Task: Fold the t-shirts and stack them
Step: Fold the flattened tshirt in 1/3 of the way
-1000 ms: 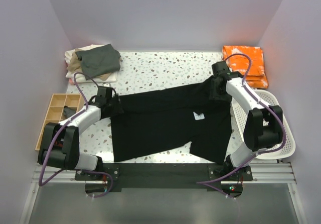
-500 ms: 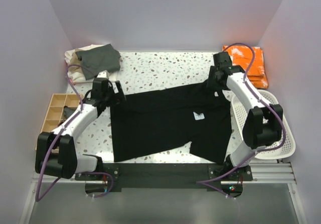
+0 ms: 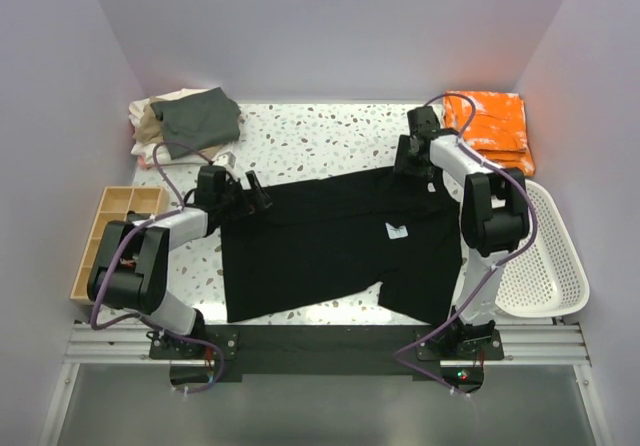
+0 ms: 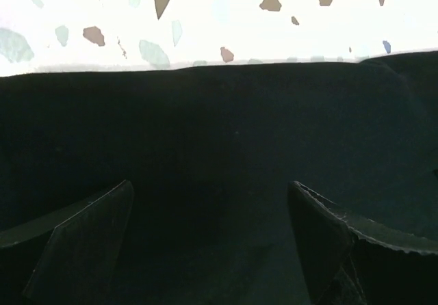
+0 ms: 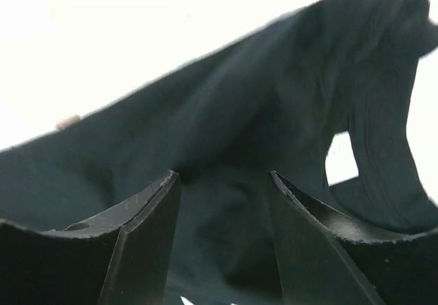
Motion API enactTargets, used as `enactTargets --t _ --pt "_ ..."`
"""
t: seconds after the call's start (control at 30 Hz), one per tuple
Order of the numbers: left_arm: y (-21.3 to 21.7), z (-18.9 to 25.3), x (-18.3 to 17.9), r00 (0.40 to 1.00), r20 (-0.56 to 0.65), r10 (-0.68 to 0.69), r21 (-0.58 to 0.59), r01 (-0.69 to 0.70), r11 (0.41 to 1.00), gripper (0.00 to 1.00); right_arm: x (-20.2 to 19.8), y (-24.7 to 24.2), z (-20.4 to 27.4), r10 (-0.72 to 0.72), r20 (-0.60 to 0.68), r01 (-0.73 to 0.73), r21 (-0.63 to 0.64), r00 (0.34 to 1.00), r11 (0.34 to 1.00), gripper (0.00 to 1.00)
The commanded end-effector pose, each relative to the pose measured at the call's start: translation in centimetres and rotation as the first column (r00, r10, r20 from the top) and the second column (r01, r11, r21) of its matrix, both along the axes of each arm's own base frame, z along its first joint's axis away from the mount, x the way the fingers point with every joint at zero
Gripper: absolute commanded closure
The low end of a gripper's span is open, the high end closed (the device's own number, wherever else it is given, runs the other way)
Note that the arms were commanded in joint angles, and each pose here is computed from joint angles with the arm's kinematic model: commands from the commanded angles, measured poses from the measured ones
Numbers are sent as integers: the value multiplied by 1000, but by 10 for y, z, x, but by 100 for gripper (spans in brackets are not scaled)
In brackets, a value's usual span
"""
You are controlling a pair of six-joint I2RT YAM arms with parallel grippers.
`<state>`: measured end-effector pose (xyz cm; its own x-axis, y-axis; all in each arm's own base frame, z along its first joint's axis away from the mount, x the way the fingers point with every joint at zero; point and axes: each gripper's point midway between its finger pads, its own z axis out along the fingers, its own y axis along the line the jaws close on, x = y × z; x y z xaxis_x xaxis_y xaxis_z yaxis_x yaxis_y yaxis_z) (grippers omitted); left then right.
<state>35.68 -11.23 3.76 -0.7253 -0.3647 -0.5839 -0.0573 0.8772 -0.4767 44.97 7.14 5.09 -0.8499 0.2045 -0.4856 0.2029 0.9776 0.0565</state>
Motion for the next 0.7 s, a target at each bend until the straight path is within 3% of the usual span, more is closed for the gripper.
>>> enactTargets --t 0.0,0.17,0.43,0.5,0.67 --pt "8 -17 6 999 -19 47 32 -47 998 0 24 -5 6 -25 36 26 -15 999 1000 44" --pt "53 -33 21 977 -74 200 236 -178 955 0 -4 -11 -26 -37 -111 32 -46 993 998 43" --pt "91 -22 53 954 -61 293 297 -263 918 0 -44 14 -47 61 -175 -51 57 983 997 42" --pt "96 -18 56 951 -50 305 318 -274 908 0 -36 32 -34 137 -104 -125 113 985 986 40" --pt "116 -6 54 940 -11 340 398 -308 864 0 -7 43 19 147 97 -160 154 984 975 34"
